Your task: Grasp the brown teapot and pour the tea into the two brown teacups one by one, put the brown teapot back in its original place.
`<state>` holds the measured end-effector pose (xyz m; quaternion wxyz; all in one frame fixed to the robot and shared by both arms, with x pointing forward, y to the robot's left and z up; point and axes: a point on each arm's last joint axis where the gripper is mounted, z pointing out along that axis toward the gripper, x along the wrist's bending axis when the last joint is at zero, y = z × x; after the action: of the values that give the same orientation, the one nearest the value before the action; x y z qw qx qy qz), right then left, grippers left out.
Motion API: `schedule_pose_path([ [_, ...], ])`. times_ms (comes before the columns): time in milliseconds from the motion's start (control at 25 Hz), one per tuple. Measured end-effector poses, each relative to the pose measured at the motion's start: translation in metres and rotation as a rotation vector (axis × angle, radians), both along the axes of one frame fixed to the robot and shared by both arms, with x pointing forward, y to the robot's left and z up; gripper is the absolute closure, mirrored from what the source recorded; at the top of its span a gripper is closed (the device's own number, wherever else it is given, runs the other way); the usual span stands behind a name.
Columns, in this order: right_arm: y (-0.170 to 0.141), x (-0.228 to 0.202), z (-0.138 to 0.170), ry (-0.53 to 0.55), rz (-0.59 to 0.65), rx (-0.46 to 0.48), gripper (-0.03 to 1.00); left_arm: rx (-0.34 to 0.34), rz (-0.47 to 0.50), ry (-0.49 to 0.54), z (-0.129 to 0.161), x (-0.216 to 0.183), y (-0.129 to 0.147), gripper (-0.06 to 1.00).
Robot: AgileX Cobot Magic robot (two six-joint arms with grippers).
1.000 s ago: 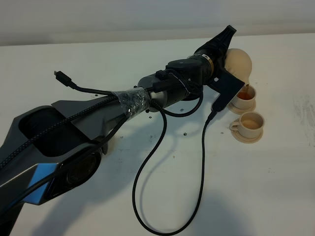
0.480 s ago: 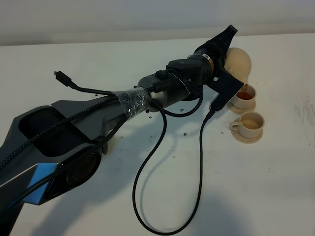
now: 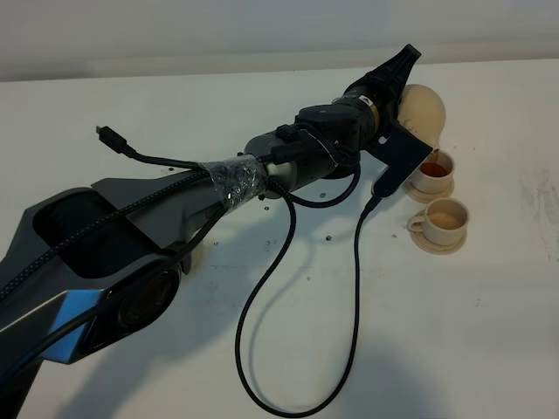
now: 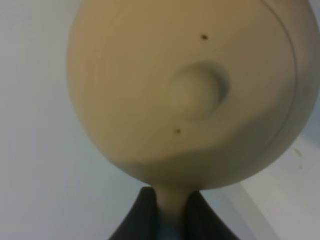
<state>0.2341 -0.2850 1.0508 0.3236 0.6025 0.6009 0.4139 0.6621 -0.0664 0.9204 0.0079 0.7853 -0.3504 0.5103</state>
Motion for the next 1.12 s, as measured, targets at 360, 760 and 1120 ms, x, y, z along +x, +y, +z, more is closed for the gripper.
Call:
schedule_pose_path([
  [360, 0.0000, 0.0000, 0.0000, 0.000, 0.000, 0.000, 0.43, 0.000, 0.000, 0.000, 0.0000, 0.0000, 0.0000, 0.84],
  [760, 0.0000, 0.0000, 0.0000, 0.000, 0.000, 0.000, 0.43, 0.015, -0.009, -0.014, 0.0005, 0.0003, 0.0000, 0.84],
  [1120, 0.0000, 0.0000, 0.0000, 0.000, 0.000, 0.000, 0.43, 0.031, -0.019, -0.029, 0.0011, 0.0006, -0.0001, 0.84],
])
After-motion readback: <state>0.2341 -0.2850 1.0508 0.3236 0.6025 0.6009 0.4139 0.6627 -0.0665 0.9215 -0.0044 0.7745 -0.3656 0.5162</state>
